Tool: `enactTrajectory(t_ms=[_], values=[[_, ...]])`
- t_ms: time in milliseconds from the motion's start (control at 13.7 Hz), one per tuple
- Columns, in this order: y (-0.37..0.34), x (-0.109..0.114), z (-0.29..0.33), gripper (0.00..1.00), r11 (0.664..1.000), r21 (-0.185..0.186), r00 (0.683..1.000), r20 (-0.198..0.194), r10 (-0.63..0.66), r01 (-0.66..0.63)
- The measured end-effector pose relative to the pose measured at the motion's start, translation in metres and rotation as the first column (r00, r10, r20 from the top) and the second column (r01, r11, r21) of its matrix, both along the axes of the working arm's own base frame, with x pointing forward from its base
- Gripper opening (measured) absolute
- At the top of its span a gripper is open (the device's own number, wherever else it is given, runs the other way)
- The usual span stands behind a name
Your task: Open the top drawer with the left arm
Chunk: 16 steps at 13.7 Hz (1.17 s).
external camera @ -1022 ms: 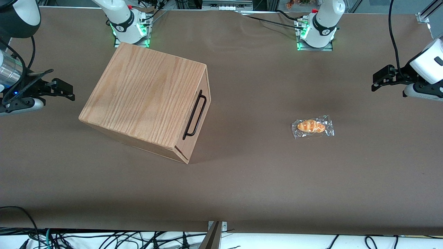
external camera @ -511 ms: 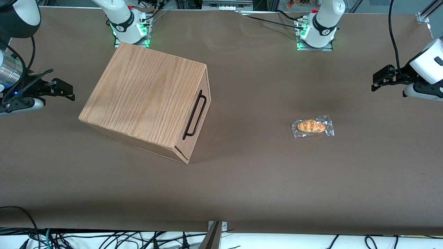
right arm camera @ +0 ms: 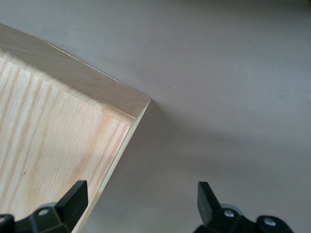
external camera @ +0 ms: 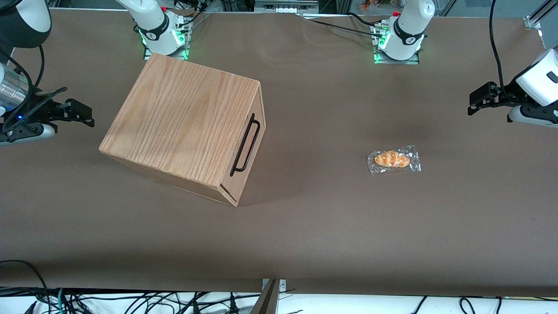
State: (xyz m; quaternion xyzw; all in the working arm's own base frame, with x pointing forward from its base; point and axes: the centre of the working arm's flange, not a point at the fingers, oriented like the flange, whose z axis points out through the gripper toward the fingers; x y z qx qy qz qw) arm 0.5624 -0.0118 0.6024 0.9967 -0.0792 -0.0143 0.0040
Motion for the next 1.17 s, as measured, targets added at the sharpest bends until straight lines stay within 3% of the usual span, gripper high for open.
enactTrajectory(t_ms=[292, 584, 657, 949, 1169], values=[[-0.010, 0.001, -0.016, 1.00, 1.000, 0.000, 0.998, -0.053, -0.018, 0.018], [-0.077, 0.008, -0.054, 1.00, 0.991, -0.013, 0.982, -0.131, -0.135, 0.134], [-0.092, 0.008, -0.062, 1.00, 0.988, -0.037, 0.977, -0.147, -0.157, 0.153], [-0.135, 0.012, -0.096, 1.00, 0.964, -0.216, 0.957, -0.210, -0.200, 0.154], [-0.179, 0.021, -0.125, 1.00, 0.925, -0.350, 0.937, -0.250, -0.243, 0.146]])
